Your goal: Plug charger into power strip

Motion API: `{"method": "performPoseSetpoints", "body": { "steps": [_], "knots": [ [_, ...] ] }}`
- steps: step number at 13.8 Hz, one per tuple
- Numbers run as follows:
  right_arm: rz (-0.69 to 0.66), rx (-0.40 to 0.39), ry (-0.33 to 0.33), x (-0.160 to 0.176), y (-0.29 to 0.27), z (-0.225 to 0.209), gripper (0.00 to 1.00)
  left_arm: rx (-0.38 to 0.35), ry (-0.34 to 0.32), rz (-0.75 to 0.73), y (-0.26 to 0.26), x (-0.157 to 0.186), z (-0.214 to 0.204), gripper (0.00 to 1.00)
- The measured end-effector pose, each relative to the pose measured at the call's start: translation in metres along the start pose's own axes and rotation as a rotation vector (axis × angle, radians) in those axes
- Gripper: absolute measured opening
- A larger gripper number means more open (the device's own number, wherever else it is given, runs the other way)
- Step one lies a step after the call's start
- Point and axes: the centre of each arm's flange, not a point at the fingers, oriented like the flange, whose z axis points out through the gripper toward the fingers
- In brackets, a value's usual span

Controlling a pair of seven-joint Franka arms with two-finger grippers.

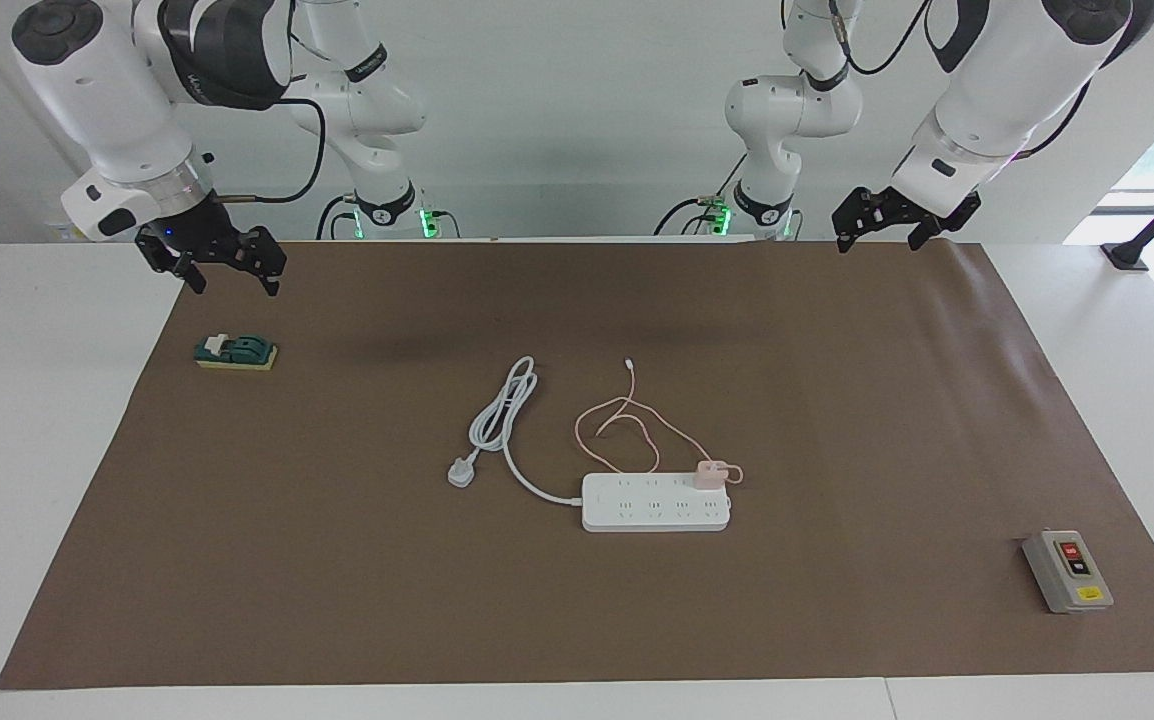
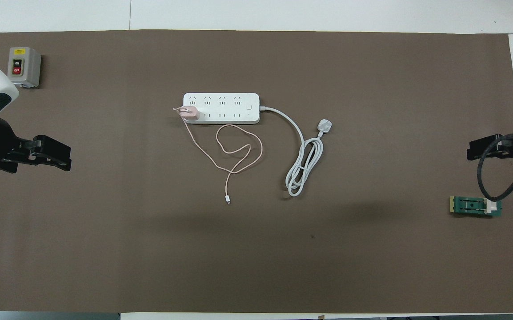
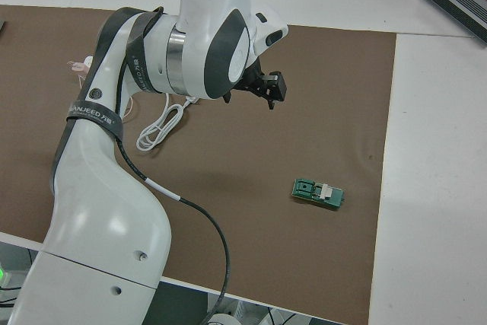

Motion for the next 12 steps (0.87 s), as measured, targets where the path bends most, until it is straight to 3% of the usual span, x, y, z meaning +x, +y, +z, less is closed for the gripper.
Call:
{"method": "performPoseSetpoints", "body": {
  "steps": [6,12],
  "knots": [
    [0.0,0.0,0.0,0.0,0.0,0.0,1.0,0.009,-0.008,-0.033,-0.018,0.007,0.005,1.0],
    [0.0,0.0,0.0,0.0,0.0,0.0,1.0,0.002,0.003,0.04,-0.038,0.01,0.004,1.0]
  ]
}}
